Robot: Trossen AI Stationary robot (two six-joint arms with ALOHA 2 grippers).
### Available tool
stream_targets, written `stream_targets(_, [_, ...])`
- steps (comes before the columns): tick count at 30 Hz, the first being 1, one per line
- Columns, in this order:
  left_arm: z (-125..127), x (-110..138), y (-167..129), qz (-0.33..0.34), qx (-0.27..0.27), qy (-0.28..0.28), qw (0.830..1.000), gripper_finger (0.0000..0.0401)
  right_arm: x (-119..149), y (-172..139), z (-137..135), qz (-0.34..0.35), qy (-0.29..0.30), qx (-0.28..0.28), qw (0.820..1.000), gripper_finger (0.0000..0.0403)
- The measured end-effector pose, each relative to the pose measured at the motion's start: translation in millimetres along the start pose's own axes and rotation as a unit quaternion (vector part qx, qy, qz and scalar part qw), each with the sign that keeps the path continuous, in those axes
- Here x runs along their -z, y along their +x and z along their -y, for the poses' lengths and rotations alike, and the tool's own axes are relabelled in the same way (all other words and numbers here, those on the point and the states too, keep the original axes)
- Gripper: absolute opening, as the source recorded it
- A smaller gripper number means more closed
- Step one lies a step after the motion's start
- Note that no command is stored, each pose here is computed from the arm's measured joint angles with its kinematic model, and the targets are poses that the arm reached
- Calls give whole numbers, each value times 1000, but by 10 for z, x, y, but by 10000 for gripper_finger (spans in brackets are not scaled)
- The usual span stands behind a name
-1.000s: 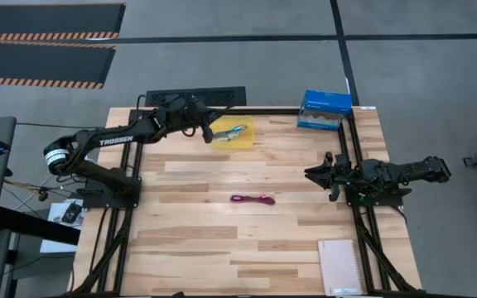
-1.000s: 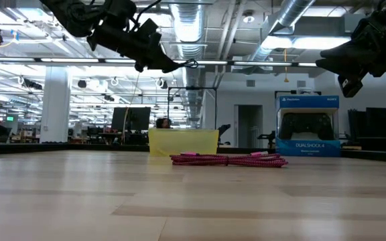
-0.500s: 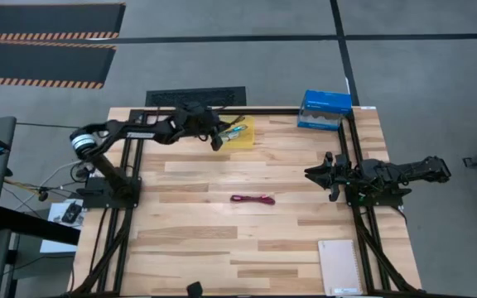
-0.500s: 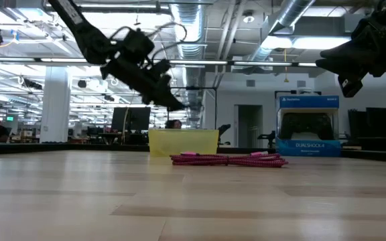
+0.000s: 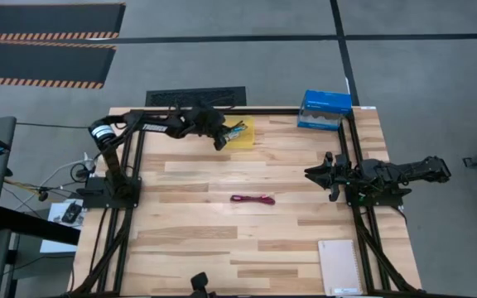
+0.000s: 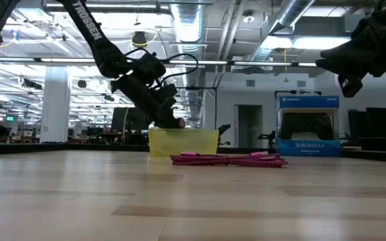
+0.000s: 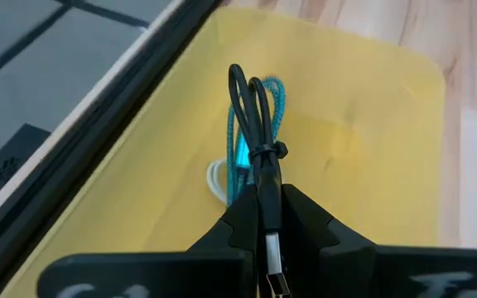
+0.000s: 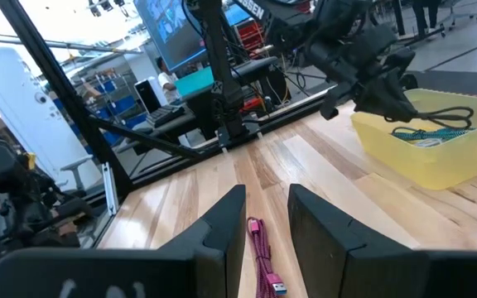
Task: Pick and place USB-C Cables
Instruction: Put the black charger cable into the yellow bin
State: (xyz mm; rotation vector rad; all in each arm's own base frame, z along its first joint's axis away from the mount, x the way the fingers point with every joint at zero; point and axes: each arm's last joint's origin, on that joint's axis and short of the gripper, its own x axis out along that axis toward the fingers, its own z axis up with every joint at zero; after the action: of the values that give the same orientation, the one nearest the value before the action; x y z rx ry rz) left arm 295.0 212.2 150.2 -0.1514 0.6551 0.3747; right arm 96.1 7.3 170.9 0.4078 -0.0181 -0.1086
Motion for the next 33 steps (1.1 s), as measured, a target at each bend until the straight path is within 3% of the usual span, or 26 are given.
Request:
stream_targets(8, [-38, -69, -22, -43, -7, 21, 999, 8, 0, 0, 0, 0, 0, 0, 1000, 118])
stream_targets(18, [-60, 62, 22, -90, 9, 26, 996, 8, 0, 0, 0, 0, 0, 0, 1000, 118])
stream_targets(33, [-88, 115, 72, -99, 3, 23, 995, 28, 2, 0, 0, -1, 0, 0, 1000, 118])
